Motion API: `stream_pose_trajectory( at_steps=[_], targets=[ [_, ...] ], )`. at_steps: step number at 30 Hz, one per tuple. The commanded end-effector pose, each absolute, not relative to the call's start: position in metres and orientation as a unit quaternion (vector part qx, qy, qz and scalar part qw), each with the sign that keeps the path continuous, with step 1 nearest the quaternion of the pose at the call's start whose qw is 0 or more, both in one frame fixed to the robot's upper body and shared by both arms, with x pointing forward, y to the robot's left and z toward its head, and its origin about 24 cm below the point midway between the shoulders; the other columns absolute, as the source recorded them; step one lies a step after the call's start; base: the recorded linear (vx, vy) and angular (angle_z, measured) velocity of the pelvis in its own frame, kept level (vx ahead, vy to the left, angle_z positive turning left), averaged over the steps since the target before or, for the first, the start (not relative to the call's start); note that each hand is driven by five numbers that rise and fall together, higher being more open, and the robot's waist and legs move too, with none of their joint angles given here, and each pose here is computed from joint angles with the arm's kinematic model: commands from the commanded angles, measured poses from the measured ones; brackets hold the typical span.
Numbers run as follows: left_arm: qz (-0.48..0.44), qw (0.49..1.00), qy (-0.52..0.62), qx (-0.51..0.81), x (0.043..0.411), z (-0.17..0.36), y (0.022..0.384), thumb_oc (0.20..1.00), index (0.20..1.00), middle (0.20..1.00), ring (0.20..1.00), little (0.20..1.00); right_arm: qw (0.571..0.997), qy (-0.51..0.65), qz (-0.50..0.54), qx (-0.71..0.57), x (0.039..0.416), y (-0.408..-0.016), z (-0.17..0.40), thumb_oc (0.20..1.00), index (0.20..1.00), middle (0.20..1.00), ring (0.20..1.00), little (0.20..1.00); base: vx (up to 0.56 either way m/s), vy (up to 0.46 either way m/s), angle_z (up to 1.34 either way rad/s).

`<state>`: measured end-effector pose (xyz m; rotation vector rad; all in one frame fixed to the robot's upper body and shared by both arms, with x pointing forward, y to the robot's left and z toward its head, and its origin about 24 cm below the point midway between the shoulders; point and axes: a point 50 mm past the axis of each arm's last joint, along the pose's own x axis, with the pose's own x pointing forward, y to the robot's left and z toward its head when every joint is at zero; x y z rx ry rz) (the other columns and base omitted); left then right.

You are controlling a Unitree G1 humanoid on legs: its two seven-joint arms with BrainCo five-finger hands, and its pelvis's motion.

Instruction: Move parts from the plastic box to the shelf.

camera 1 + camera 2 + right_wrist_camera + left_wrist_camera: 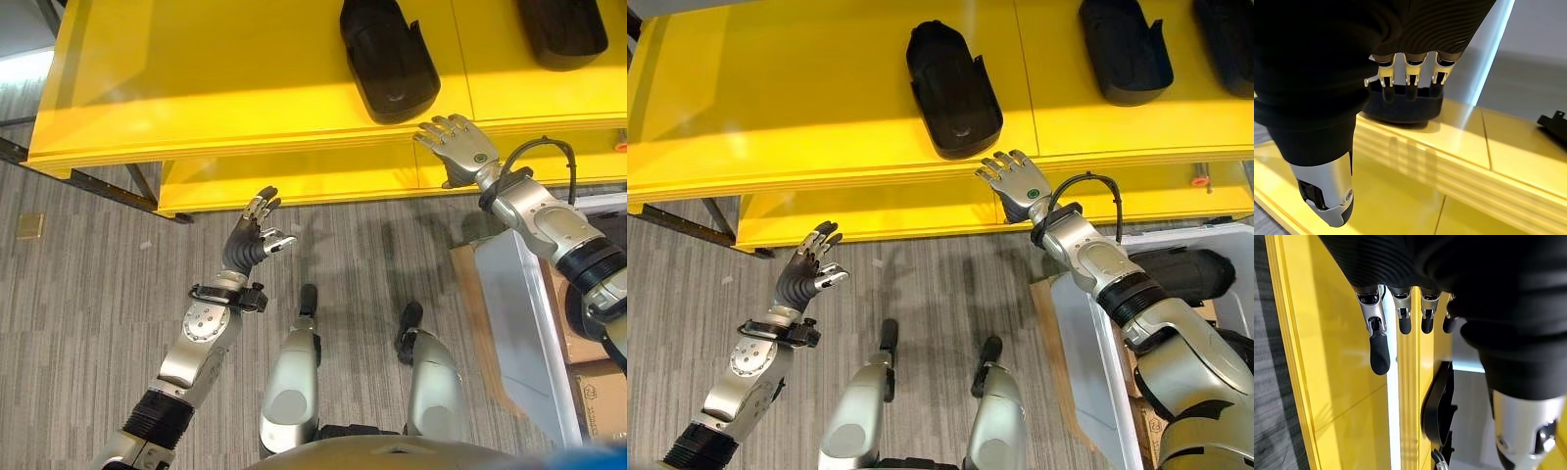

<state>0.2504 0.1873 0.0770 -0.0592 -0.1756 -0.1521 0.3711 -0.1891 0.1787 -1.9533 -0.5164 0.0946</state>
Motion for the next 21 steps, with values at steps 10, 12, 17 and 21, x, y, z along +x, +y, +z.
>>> stream_pose_trajectory(
  at_steps=[10,12,17,21],
  targets=[
    [-0.072,0.986,-0.144,-0.05,0.244,0.095,0.188,1.0,1.0,1.0,1.0,1.0,0.567,-0.25,-0.055,-0.783,0.385,-0.184,0.228,1.0,1.0,1.0,1.0,1.0,0.0,0.0,0.0],
    [-0.069,0.986,-0.145,-0.051,0.244,0.096,0.188,1.0,1.0,1.0,1.0,1.0,0.571,-0.245,-0.057,-0.782,0.385,-0.186,0.226,1.0,1.0,1.0,1.0,1.0,0.0,0.0,0.0],
    [-0.063,0.986,-0.149,-0.052,0.243,0.097,0.191,1.0,1.0,1.0,1.0,1.0,0.58,-0.228,-0.065,-0.78,0.389,-0.193,0.224,1.0,1.0,1.0,1.0,1.0,0.0,-0.001,0.01],
    [-0.063,0.985,-0.149,-0.055,0.243,0.096,0.19,1.0,1.0,1.0,1.0,1.0,0.593,-0.212,-0.074,-0.773,0.393,-0.198,0.223,1.0,1.0,1.0,1.0,1.0,0.01,0.003,0.07]
  ],
)
